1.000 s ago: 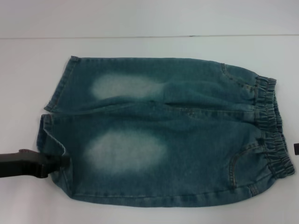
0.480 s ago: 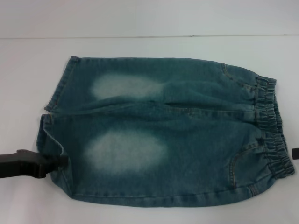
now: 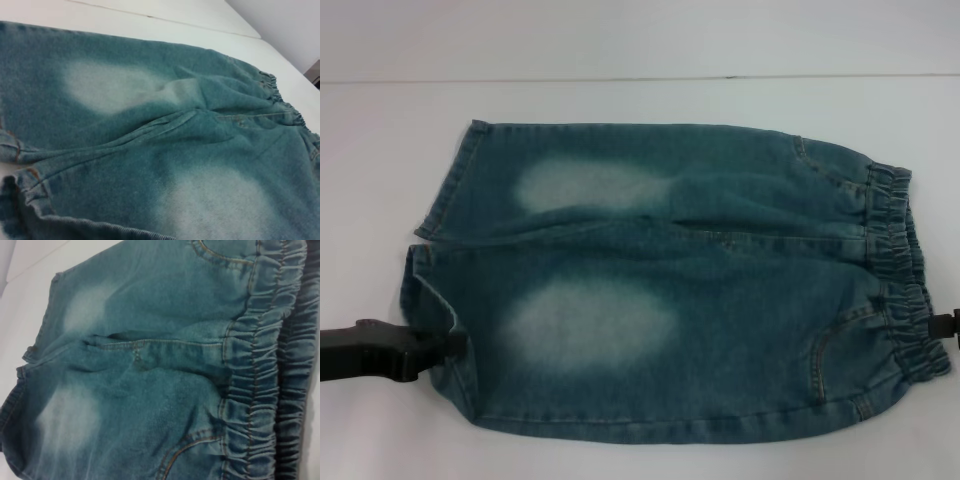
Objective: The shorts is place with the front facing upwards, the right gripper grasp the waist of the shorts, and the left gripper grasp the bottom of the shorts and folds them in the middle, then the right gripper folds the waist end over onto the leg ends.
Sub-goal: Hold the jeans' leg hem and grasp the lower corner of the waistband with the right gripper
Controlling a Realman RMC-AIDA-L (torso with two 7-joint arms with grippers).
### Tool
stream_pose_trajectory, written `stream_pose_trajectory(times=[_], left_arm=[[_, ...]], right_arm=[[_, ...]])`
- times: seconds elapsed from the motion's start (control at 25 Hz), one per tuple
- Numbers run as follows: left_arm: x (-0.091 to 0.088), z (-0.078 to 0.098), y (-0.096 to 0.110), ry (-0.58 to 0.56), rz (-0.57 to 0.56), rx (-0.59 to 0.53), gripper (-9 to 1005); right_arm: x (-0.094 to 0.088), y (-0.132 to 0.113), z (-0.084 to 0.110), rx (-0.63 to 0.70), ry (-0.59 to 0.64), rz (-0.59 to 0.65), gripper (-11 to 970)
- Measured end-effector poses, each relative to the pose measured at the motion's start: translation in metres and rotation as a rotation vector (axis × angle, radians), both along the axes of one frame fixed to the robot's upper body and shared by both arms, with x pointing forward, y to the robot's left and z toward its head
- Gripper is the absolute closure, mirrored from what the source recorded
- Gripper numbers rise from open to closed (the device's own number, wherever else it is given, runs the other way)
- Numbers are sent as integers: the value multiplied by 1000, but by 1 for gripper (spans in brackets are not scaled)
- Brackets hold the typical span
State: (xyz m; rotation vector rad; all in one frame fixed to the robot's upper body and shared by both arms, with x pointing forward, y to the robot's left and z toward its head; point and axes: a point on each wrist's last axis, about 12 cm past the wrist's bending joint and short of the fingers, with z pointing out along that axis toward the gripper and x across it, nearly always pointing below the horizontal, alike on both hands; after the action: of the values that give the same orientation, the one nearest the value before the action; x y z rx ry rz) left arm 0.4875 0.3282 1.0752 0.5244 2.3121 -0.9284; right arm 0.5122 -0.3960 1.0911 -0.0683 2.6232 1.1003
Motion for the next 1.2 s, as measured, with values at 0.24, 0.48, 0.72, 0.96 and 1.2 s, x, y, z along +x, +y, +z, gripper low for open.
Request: stream_pose_trajectory(times=[0.24,0.48,0.72,0.96,1.2], left_arm=[[-1,1,0,-3,-1,-4,969],[-1,1,0,-3,-3,-4,969],[-1,1,0,-3,-1,-5,968],[-1,1,0,-2,-5,-4,968],[-1,1,0,-1,-7,-6,969]], right_arm=[[3,5,-1,13,-2,5,13],[3,11,-5,19,-3,7,14],[2,8,-5,10,0,5,14],[2,8,-4,13,-1,3,14],[3,12,-5,20,0,12,13]])
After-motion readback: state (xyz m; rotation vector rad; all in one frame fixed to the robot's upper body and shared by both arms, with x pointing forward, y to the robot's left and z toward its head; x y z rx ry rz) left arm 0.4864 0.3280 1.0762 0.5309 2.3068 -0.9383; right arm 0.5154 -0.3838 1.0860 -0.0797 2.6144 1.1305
